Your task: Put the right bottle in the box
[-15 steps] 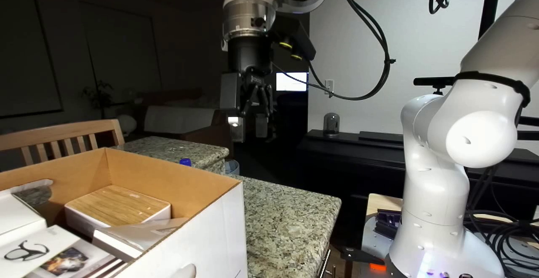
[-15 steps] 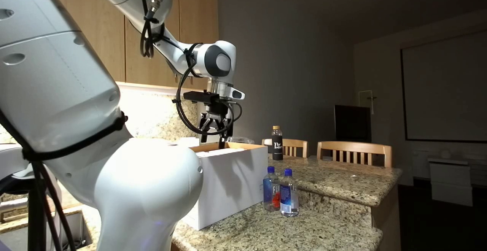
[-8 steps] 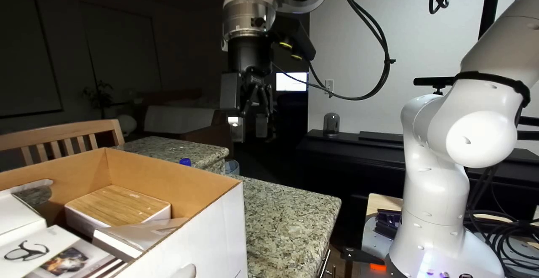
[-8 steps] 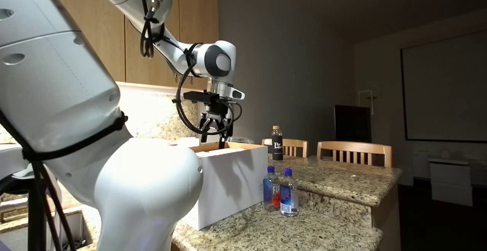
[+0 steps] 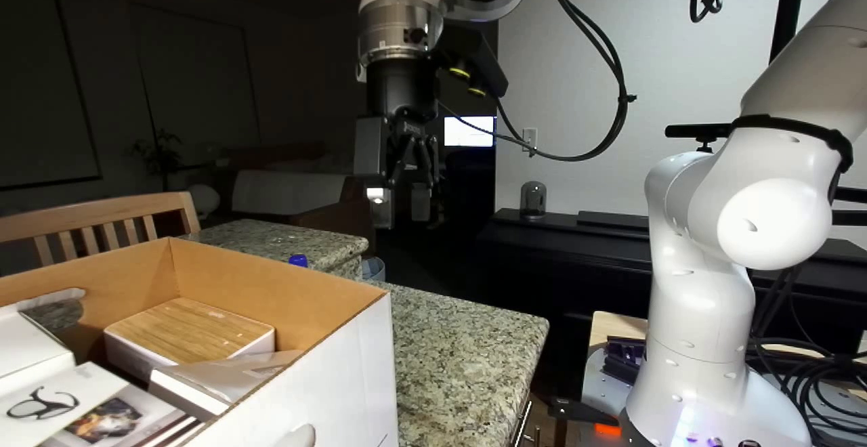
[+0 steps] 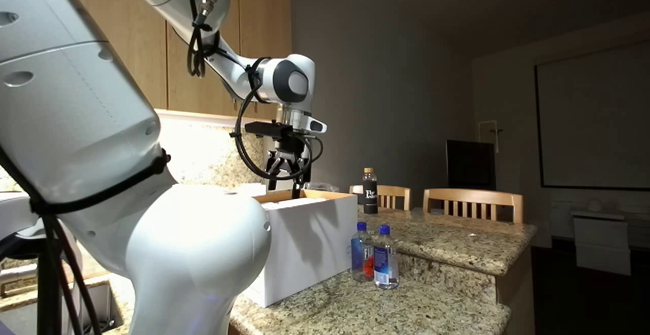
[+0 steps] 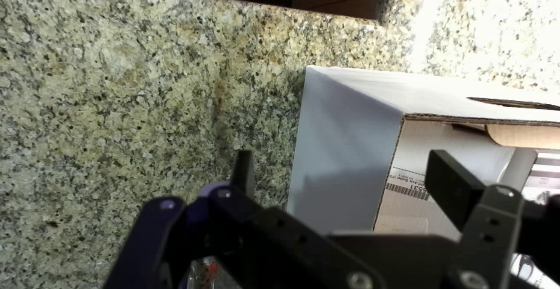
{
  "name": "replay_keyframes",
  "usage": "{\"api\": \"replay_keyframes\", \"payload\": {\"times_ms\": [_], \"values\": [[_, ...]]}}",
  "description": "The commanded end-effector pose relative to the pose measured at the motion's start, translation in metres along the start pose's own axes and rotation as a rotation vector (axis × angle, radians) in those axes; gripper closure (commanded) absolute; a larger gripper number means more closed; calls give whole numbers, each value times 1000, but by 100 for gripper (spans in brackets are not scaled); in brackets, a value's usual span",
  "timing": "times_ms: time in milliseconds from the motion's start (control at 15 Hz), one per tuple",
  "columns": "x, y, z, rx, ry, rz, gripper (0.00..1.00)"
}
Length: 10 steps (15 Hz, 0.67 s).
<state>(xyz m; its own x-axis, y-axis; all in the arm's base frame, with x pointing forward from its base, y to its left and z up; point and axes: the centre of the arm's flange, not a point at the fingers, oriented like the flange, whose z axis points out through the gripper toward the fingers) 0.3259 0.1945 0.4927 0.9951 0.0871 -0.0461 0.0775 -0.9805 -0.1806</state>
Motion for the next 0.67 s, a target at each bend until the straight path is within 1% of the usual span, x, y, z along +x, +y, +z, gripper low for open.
{"api": "replay_keyframes", "payload": {"times_ms": [0,200,467,533,600], "values": [[0,0,0,0,0,0,0],[-1,1,-1,-8,15,26,0],[-3,-3,-1,-43,27,34,0],[-3,-3,0,-43,21,34,0],[-1,-3,1,-19,-6,27,0]]}}
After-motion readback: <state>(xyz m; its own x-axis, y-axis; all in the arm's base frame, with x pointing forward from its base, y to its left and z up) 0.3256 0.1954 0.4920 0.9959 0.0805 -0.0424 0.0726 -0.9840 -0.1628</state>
